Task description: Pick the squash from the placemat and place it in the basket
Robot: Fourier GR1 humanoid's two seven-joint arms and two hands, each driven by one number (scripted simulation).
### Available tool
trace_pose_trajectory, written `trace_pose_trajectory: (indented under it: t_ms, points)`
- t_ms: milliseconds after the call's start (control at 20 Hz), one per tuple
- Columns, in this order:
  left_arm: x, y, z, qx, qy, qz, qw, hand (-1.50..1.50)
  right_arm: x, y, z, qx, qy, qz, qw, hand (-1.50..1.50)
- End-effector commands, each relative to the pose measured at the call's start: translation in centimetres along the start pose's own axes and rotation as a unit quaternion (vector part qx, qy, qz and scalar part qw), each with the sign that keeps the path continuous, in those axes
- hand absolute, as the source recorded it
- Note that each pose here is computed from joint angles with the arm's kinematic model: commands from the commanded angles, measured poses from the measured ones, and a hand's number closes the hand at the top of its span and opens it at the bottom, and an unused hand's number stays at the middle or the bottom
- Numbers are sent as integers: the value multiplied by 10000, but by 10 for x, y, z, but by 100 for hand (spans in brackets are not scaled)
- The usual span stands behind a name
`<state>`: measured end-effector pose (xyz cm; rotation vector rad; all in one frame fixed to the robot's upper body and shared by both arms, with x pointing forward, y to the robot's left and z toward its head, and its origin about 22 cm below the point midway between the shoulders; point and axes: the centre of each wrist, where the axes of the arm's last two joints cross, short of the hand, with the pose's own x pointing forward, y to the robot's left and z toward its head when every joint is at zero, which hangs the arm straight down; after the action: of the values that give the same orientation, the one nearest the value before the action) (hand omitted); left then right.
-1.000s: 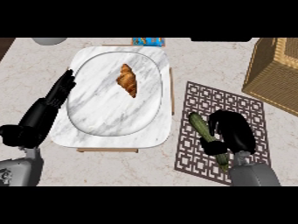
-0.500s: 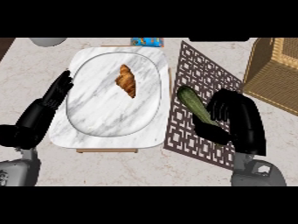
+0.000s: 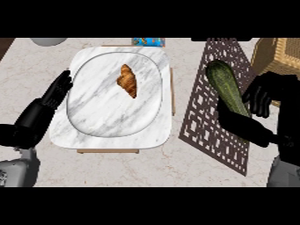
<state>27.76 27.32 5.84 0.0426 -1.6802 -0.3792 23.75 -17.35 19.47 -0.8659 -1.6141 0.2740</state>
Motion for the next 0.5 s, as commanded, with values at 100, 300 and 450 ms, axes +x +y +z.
trace_pose_trajectory:
  t_ms: [100,300,450]
  points:
    - [-9,-6,-2,-44,-113,-4,9999,0,23,-25,-36,-494,273,431,9975,150]
    - [-6,-2,-5,-42,-53,-74,9999,0,23,-17,-75,-767,439,314,9956,150]
    - [5,-13,-12,-75,-137,-29,9999,0,2,-20,-107,-934,532,439,9932,150]
